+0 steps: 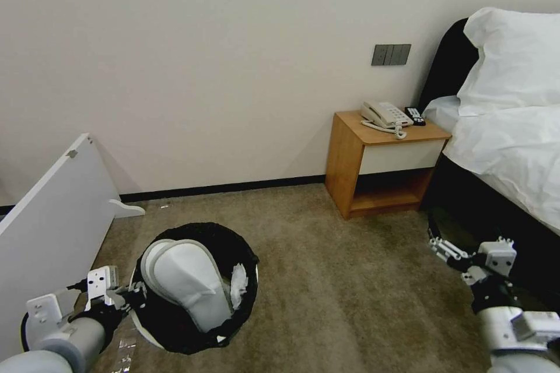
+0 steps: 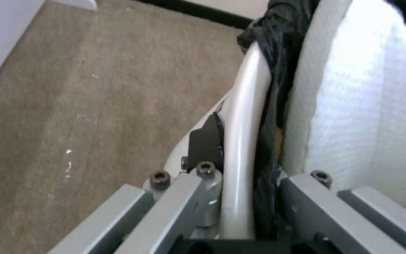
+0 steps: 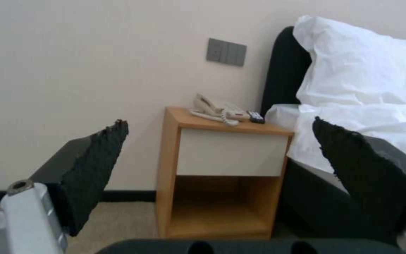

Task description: Pick up the trash bin, then pick up the garbage from the floor and place it into the trash bin.

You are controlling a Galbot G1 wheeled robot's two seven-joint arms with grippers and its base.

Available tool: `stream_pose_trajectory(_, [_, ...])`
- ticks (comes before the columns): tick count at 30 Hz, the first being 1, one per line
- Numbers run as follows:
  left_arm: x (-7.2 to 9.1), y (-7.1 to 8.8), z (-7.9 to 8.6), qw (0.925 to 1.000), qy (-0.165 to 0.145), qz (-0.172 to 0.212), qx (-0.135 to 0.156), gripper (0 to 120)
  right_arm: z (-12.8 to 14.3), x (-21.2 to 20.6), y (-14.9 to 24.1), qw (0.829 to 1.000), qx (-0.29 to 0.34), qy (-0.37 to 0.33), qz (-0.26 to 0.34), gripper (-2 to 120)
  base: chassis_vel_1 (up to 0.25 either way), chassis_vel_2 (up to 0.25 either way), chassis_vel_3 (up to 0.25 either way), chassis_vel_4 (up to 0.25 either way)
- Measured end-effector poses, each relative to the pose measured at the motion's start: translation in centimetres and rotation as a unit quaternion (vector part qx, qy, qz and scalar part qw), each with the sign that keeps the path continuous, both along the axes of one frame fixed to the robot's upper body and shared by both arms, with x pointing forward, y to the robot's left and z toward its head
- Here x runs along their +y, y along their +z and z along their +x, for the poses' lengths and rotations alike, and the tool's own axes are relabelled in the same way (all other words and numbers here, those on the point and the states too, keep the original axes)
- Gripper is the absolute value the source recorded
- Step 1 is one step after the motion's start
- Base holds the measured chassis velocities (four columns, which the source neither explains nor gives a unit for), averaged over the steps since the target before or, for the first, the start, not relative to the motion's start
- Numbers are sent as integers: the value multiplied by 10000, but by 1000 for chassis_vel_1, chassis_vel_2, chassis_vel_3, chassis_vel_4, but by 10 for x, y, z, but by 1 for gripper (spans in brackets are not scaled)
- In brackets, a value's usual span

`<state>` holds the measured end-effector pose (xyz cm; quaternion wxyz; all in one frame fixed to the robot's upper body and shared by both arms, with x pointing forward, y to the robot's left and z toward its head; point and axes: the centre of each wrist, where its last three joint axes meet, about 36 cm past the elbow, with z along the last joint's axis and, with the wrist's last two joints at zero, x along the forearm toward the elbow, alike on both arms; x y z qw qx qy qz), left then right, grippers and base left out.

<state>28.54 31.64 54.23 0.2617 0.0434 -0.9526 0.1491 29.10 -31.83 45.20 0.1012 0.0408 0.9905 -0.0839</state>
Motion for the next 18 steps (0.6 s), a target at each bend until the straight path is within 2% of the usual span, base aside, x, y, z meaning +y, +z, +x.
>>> stream_pose_trajectory(5, [2,1,6,9999,43,10,-104,1,1,9,-5,9999,-37,124,-23,100,0,0,0,0])
stream_pose_trajectory(14, [-4,-3,7,9999,-7,82,-64,1,30,25,-20,9990,-67,448,69,100,0,0,0,0])
stream_pose_trajectory(18, [-5,-2,8,9996,50,240,-160,1,40,29,-27,9989,-84,454,63,100,0,0,0,0])
